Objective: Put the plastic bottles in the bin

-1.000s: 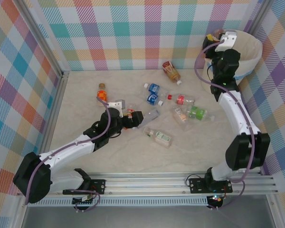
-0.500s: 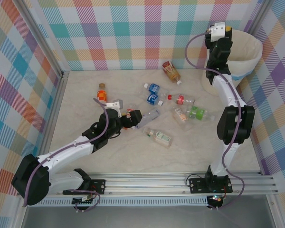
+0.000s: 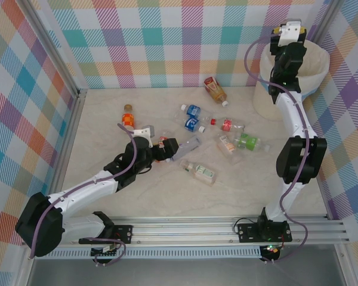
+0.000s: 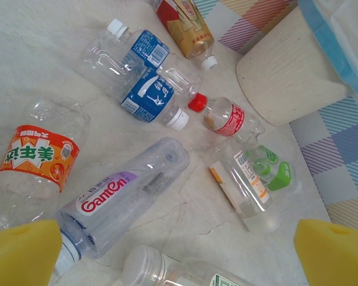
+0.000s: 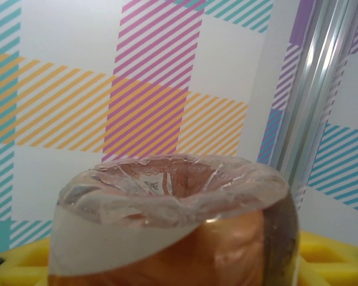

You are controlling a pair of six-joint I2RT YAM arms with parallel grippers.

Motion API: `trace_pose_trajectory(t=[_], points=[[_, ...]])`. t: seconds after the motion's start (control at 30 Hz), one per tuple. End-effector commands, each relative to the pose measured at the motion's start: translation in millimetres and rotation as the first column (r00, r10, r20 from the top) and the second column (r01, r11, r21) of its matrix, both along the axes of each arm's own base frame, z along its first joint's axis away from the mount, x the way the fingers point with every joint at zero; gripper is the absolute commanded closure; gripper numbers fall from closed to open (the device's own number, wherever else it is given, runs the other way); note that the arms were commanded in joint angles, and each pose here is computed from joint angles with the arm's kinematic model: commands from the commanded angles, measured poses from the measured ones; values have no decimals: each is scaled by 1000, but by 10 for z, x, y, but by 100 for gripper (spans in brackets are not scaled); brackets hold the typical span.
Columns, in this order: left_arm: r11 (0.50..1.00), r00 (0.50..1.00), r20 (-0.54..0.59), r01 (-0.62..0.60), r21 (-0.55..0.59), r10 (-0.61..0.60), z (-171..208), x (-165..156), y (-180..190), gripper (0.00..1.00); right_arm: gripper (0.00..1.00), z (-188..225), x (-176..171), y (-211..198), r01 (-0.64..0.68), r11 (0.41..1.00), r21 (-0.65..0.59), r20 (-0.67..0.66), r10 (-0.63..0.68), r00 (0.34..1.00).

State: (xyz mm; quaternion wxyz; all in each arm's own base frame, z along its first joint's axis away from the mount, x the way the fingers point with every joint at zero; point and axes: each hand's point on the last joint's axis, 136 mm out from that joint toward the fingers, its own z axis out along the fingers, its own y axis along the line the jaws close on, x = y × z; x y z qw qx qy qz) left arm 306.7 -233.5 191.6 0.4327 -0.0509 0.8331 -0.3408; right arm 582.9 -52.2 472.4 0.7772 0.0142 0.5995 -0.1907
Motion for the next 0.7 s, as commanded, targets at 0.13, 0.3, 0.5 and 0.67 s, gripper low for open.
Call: trace_pose_trajectory(t=[0.13, 0.3, 0.5, 0.67], points=[[1000, 1000, 14, -10, -5, 10, -42, -30, 14, 0, 38, -75, -21, 139, 35, 987, -154, 72, -24, 997], [1000, 1000, 9, -7, -7, 7, -73, -36, 10, 0, 37, -179, 13, 186, 33, 984, -177, 24, -29, 999], [1000, 1000, 1, -8, -10, 8, -111, -59, 25, 0, 34, -532, 43, 105, 39, 998, -58, -97, -45, 994], [1000, 1000, 5, -13, -7, 13, -108, -80, 56, 0, 33, -841, 111, -56, 67, 997, 36, -169, -60, 984]])
